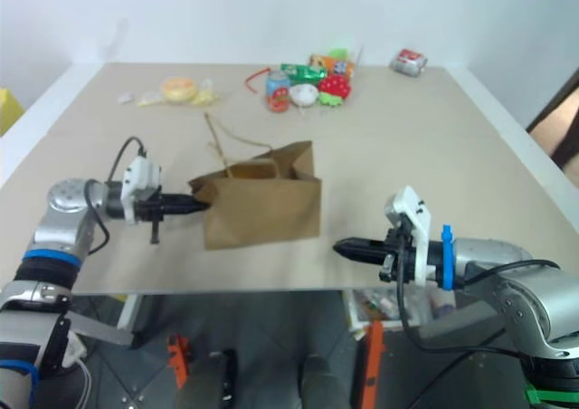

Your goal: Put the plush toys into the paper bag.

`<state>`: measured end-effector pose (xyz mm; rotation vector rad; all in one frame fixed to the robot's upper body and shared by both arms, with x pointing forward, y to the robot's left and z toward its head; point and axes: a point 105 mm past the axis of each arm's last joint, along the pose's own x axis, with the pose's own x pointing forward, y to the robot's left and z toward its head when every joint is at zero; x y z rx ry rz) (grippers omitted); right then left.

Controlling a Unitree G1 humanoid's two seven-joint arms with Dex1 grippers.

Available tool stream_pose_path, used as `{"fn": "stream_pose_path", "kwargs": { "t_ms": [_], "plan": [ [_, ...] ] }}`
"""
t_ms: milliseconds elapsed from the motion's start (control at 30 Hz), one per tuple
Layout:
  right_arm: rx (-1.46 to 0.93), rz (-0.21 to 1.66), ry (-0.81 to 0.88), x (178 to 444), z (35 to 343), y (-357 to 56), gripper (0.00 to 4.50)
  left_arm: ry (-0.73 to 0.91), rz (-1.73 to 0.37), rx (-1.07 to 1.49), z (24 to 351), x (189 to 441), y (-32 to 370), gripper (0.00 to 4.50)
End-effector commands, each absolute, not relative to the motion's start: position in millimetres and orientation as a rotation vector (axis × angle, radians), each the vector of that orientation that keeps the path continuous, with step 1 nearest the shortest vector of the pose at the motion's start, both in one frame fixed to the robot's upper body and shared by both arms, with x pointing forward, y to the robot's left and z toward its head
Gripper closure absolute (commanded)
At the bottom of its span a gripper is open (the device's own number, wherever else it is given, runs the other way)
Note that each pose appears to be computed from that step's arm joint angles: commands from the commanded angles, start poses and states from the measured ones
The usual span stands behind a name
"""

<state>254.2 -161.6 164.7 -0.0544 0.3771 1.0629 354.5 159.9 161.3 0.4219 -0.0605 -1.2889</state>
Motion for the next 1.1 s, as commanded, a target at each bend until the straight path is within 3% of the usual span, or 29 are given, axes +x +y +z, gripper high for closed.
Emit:
{"fn": "stream_pose_path", "kwargs": {
  "t_ms": [33,267,333,367,400,433,600,633,833,1100],
  "plan": [
    [-0.089,1.082,0.337,252.6,175.4,-158.0,4.50,-0.157,-1.292,0.456,183.0,356.4,156.6,4.47],
    [-0.092,1.082,0.343,254.6,176.2,-159.2,4.50,-0.168,-1.357,0.442,188.2,348.4,150.6,4.47],
    [-0.092,1.084,0.343,255.0,176.3,-158.8,4.50,-0.136,-1.367,0.442,186.6,347.8,153.3,3.90],
    [-0.092,1.085,0.344,254.6,176.1,-158.9,4.50,-0.122,-1.377,0.433,187.2,346.7,154.4,3.83],
    [-0.092,1.084,0.347,254.5,175.6,-159.3,4.50,-0.120,-1.379,0.418,189.8,346.5,154.6,3.26],
    [-0.093,1.082,0.348,254.7,175.3,-160.4,4.50,-0.132,-1.371,0.395,194.6,347.4,154.2,3.13],
    [-0.089,1.055,0.350,258.2,176.8,-169.6,4.50,-0.232,-1.271,0.262,224.4,353.7,153.0,1.13],
    [-0.091,1.050,0.352,258.6,177.0,-171.9,4.50,-0.249,-1.251,0.259,229.3,353.9,153.6,0.95],
    [-0.103,0.955,0.310,268.5,189.4,-199.7,4.50,-0.156,-1.214,0.089,255.3,332.5,158.0,0.95],
    [-0.080,0.844,0.109,268.8,238.2,-237.6,4.50,0.094,-0.952,-0.132,226.1,287.2,215.3,0.95]
  ]
}}
